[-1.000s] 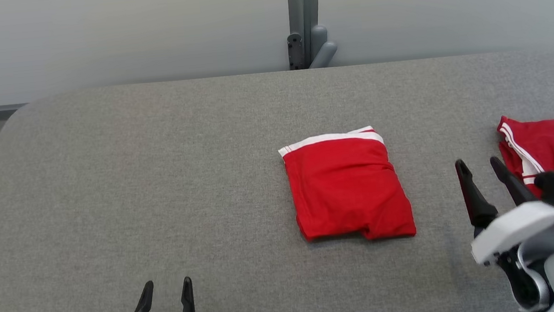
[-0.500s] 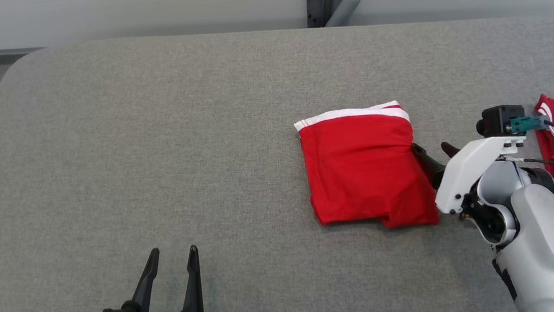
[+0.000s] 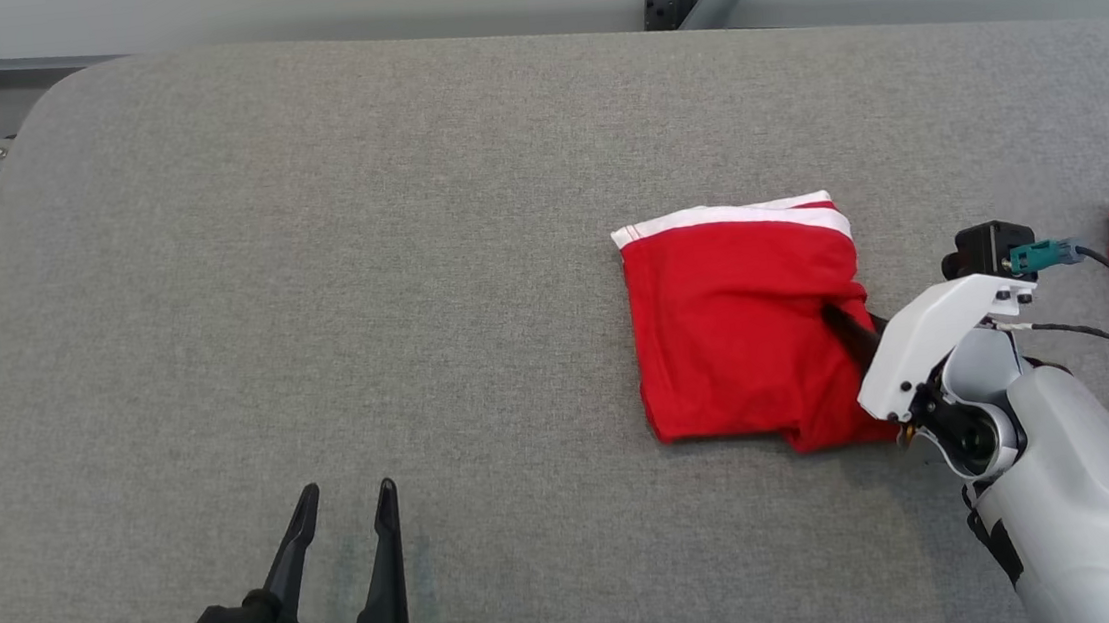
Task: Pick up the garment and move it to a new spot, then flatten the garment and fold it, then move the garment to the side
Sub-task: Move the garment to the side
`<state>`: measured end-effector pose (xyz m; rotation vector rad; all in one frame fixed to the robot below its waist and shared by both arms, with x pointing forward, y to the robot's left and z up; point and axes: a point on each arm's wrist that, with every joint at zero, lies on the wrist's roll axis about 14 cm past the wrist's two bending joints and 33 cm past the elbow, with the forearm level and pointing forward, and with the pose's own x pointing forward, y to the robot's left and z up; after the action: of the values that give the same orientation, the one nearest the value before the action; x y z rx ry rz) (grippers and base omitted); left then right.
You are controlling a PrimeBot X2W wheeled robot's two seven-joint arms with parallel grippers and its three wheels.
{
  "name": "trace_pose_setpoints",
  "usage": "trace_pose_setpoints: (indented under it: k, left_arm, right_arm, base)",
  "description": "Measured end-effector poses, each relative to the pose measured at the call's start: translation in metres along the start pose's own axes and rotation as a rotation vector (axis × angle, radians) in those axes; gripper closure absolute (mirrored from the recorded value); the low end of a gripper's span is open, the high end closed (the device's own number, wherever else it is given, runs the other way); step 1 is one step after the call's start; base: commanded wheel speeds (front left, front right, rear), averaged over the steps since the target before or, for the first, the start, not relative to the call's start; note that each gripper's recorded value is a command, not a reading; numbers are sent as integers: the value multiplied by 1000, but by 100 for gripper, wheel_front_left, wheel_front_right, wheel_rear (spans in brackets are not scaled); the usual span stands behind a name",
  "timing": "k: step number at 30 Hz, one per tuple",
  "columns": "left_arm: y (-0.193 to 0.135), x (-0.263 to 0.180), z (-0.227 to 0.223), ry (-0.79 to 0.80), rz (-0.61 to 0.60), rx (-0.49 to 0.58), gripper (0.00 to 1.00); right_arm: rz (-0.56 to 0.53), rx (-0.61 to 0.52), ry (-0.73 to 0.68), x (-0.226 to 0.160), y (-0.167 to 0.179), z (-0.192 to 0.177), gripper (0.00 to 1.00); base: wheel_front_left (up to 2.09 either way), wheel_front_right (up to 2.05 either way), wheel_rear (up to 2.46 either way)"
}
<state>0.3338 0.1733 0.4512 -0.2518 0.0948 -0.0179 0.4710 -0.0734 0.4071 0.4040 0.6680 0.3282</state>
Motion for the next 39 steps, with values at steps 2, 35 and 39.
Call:
trace_pose_setpoints:
  k: [2, 35, 39]
  left_arm:
    - [0, 1, 0, -1, -2, -3, 0]
    - [-65, 57, -26, 65, -221, -29, 0]
    - [-62, 59, -31, 80, -216, -22, 0]
  right_arm:
    - [6, -3, -15, -1, 0, 5, 100]
    - [-388, -204, -233, -159, -134, 160, 100]
    - [-441, -166, -220, -159, -153, 155, 100]
  base:
    - [0, 0, 0]
    - [0, 0, 0]
    - [0, 0, 0]
